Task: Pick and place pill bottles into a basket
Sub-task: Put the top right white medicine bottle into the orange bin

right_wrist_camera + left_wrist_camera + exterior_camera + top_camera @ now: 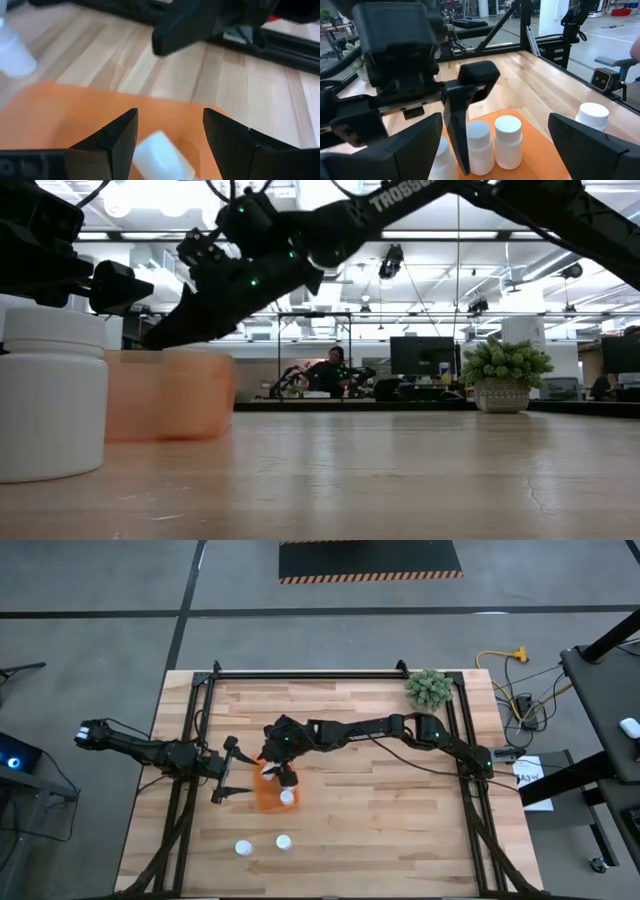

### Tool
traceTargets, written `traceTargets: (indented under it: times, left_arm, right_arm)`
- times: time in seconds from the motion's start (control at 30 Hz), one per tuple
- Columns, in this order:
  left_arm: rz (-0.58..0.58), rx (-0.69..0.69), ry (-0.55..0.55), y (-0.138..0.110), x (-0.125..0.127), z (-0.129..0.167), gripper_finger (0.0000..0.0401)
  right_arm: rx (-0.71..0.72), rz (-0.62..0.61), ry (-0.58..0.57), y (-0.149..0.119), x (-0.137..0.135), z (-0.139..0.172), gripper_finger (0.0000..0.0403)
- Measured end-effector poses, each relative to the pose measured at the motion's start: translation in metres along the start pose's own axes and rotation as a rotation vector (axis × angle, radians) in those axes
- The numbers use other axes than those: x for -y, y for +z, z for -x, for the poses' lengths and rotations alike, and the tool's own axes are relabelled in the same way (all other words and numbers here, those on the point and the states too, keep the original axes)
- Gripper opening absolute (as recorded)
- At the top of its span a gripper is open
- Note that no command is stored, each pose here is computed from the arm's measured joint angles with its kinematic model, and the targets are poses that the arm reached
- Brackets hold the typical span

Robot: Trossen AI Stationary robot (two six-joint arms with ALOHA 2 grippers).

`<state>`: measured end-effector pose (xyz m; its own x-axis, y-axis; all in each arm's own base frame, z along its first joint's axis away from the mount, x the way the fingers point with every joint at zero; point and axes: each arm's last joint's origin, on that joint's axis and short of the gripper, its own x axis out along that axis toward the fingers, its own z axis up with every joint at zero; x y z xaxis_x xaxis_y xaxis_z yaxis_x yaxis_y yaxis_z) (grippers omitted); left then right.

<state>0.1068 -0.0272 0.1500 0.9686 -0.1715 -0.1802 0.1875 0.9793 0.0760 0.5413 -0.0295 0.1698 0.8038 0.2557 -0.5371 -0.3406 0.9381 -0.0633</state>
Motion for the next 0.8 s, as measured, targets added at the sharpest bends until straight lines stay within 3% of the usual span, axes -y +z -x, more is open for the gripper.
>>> traceTargets:
  times: [0.27, 0.8]
  left_arm:
    - [0.000, 0.000, 0.000, 0.000, 0.000, 0.000, 0.0345]
    - [0.000, 0.000, 0.000, 0.000, 0.000, 0.000, 0.0345]
  right_arm:
    - [-0.153, 0.152, 0.059, 0.005, -0.004, 0.009, 0.0215]
    - [-0.149, 0.285, 0.017, 0.022, -0.011, 0.012, 0.0215]
